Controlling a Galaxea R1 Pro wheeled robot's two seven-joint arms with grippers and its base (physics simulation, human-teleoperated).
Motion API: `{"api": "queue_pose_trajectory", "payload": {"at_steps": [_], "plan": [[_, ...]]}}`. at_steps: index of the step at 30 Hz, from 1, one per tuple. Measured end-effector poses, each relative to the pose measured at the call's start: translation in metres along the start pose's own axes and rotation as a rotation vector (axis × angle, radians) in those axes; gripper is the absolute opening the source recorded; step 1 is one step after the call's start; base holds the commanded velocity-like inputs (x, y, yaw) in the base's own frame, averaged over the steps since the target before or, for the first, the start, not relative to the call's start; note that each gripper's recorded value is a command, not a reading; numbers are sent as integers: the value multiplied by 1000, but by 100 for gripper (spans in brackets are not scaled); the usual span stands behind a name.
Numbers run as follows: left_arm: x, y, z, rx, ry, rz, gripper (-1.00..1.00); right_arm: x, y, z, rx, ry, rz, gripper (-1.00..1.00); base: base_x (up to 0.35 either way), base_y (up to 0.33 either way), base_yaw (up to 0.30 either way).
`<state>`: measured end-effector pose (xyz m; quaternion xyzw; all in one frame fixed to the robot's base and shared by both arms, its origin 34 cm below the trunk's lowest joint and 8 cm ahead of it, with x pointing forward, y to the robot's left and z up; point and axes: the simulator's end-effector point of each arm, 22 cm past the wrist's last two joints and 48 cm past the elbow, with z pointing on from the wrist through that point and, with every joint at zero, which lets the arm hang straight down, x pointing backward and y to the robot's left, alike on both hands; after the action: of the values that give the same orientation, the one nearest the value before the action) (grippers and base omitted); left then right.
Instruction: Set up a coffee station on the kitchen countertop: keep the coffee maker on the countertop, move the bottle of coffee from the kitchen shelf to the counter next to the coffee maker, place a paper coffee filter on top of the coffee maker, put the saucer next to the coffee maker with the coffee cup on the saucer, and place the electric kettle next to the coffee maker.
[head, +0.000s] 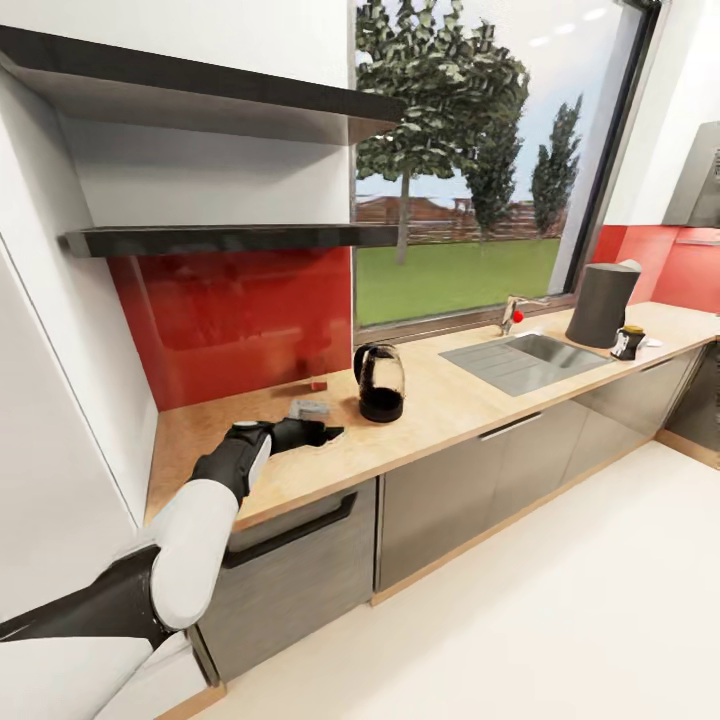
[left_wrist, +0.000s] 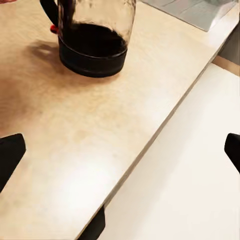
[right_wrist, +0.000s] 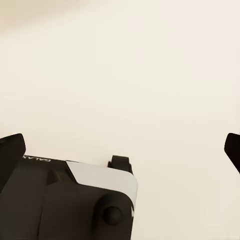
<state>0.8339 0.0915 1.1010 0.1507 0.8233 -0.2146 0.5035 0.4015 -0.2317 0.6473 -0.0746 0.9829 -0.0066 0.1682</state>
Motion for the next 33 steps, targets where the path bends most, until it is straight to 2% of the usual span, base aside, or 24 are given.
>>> {"api": "queue_pose_trajectory", "payload": {"at_steps": [2, 7, 8, 11, 12, 13, 26, 33], "plan": [[-14, 8, -6, -25, -31, 18, 100, 0, -1, 0, 1, -1, 1, 100, 0, 0, -251], [-13, 46, -24, -125, -60, 35, 100, -1, -3, 0, 5, -2, -1, 100, 38, 0, -144], [-14, 58, -32, -163, -73, 40, 100, 0, -5, -1, 8, -1, -4, 100, 231, 18, -19], [-9, 67, -37, -193, -77, 39, 100, 1, -6, -1, 9, 0, -5, 100, 278, 73, -9], [-6, 79, -40, -247, -80, 38, 100, 1, -6, -1, 10, 1, -8, 100, 315, 126, -1], [-6, 82, -41, -263, -81, 38, 100, 1, -6, -1, 10, 1, -8, 100, 317, 130, -1], [-6, 84, -42, -269, -84, 41, 100, 1, -6, -1, 10, 1, -11, 100, 329, 23, 0], [-9, 68, -35, -246, -61, 120, 100, 1, -5, 0, 9, 2, -12, 100, 95, 0, 0]]}}
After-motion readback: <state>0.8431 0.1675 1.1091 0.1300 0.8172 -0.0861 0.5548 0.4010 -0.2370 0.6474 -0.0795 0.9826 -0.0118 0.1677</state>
